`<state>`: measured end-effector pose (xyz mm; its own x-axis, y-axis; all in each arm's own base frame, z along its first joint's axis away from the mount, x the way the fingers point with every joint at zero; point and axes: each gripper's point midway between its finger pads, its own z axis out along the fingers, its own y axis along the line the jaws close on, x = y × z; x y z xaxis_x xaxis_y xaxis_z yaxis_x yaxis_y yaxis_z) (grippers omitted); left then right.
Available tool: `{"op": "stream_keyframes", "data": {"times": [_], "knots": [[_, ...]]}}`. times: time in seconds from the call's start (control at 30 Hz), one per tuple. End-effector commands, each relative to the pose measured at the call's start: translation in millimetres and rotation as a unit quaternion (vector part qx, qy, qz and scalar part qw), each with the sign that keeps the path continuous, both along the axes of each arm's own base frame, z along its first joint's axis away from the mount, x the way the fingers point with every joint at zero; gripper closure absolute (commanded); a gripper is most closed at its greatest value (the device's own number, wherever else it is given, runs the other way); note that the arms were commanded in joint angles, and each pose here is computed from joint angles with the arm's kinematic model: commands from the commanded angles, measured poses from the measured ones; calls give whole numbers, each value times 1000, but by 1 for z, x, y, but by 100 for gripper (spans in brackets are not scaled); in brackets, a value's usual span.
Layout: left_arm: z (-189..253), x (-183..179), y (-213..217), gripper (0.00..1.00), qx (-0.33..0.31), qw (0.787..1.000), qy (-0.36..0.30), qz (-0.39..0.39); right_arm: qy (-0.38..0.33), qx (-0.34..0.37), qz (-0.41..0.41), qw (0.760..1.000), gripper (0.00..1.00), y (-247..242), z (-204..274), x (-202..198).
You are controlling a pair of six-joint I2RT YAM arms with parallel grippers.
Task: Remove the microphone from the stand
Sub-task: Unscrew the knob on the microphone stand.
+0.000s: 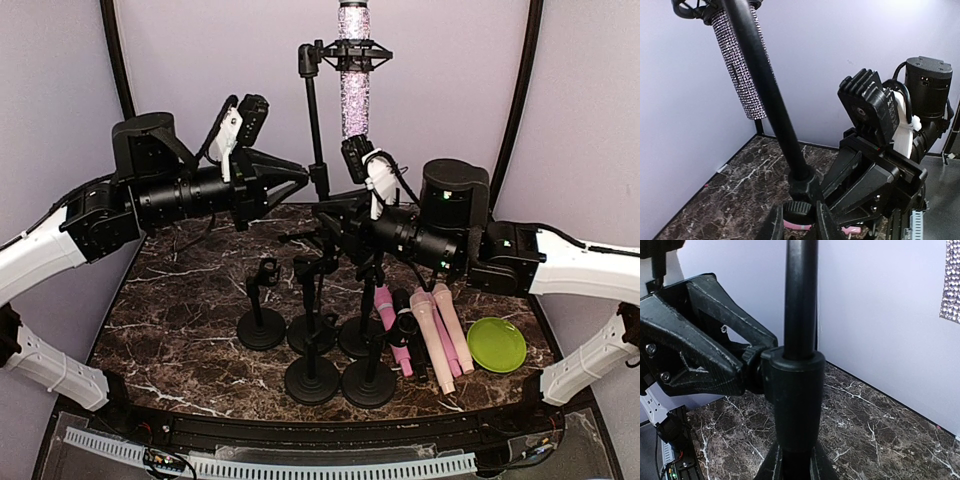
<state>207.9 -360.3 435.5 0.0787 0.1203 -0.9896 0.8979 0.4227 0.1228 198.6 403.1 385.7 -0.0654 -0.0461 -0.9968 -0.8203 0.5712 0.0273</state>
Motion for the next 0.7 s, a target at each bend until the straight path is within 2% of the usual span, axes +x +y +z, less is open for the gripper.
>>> {"op": "stream_keyframes", "data": {"times": [0.0, 0.17, 0.23, 0.43, 0.57, 0.67], "knots": [[4, -19, -1, 100, -62, 983, 157, -75, -63, 109, 18, 992, 100, -11, 79, -12], [3, -23, 4, 100, -92, 962, 238, -101, -69, 107, 35, 991, 100, -8, 77, -17], [3, -26, 4, 100, -108, 947, 281, -112, -71, 104, 39, 991, 100, -6, 76, -18], [0, -28, 7, 100, -128, 925, 334, -128, -73, 101, 49, 991, 100, -3, 74, -21], [-6, -25, 7, 100, -126, 923, 344, -120, -72, 101, 49, 991, 100, -3, 73, -21], [-3, -20, 10, 100, -126, 935, 316, -106, -65, 105, 39, 992, 100, -6, 72, -17]]}}
